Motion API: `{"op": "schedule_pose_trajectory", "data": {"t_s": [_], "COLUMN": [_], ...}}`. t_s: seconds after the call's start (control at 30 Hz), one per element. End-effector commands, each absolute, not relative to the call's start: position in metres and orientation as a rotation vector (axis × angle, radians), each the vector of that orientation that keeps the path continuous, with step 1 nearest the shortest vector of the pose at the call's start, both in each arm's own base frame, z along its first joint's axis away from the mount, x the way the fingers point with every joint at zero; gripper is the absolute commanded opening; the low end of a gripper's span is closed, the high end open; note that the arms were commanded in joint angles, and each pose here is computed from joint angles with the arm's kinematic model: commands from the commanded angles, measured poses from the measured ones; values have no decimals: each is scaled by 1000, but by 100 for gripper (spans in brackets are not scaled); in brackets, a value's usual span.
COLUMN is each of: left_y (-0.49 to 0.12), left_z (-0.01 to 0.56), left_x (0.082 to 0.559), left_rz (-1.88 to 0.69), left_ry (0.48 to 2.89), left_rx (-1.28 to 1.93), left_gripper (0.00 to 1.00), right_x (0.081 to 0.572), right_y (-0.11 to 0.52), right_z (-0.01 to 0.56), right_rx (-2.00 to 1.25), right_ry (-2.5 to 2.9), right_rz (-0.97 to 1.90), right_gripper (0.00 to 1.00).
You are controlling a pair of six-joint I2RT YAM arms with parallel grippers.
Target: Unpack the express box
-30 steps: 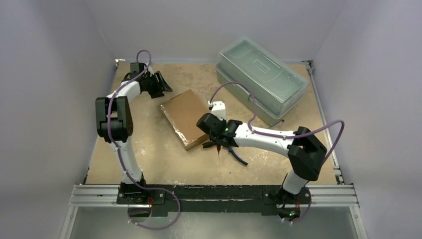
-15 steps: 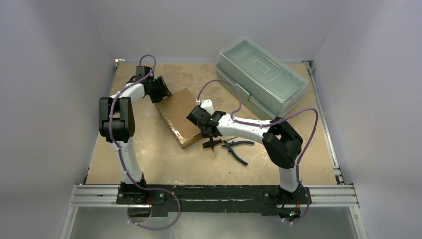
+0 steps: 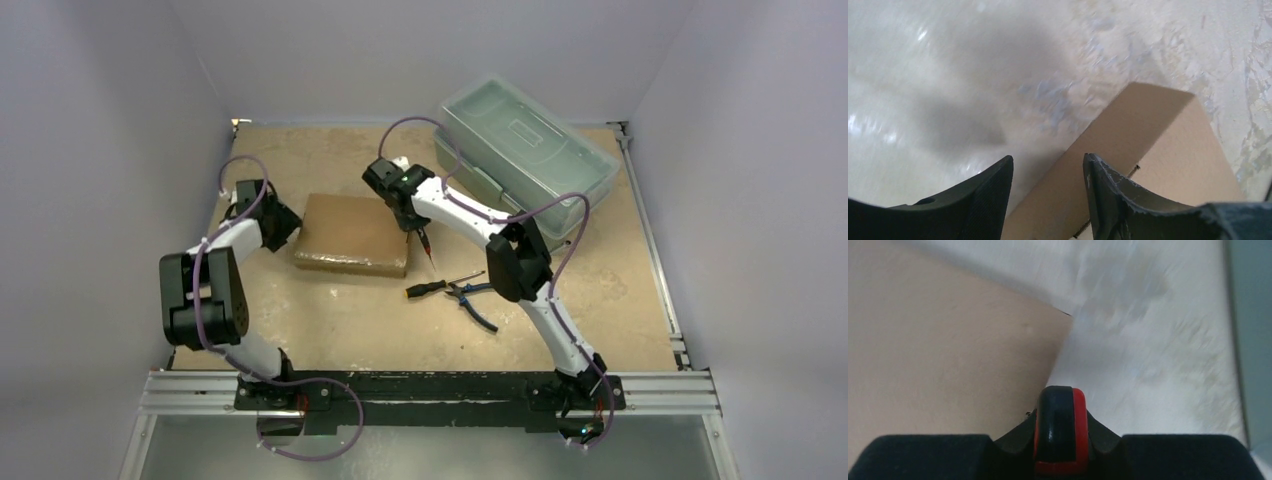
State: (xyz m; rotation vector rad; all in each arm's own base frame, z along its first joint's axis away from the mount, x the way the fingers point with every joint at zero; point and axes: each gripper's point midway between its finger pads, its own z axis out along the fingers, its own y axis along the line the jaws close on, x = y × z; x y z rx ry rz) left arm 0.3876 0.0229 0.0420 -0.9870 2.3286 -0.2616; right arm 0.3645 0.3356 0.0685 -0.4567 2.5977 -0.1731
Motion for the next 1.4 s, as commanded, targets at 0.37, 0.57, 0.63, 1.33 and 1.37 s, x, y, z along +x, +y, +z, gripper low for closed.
{"op": "schedule_pose_trajectory", "data": {"t_s": [0.37, 0.57, 0.63, 1.33, 1.37], "left_y": [13, 46, 30, -52, -53], "left_z": [72, 152, 172, 112, 104], "left_x": [265, 300, 324, 467, 467], "left_rz": [-119, -12, -134, -669, -680], "left_ry": [2335, 2063, 2046, 2262, 2291], "left_rx": [-1119, -988, -862, -361, -377], "left_gripper": [65, 64, 63, 60, 60], "right_x": [464, 420, 410, 379, 380], "right_y": [366, 341, 329, 266, 268], "right_z": [236, 224, 223, 140, 140], "right_rx": [-275, -169, -88, 832, 831], "right_ry": [2015, 2130, 2139, 1895, 1888], "right_rz": [-68, 35, 50, 228, 225], "right_gripper": [0, 0, 0, 0, 0]}}
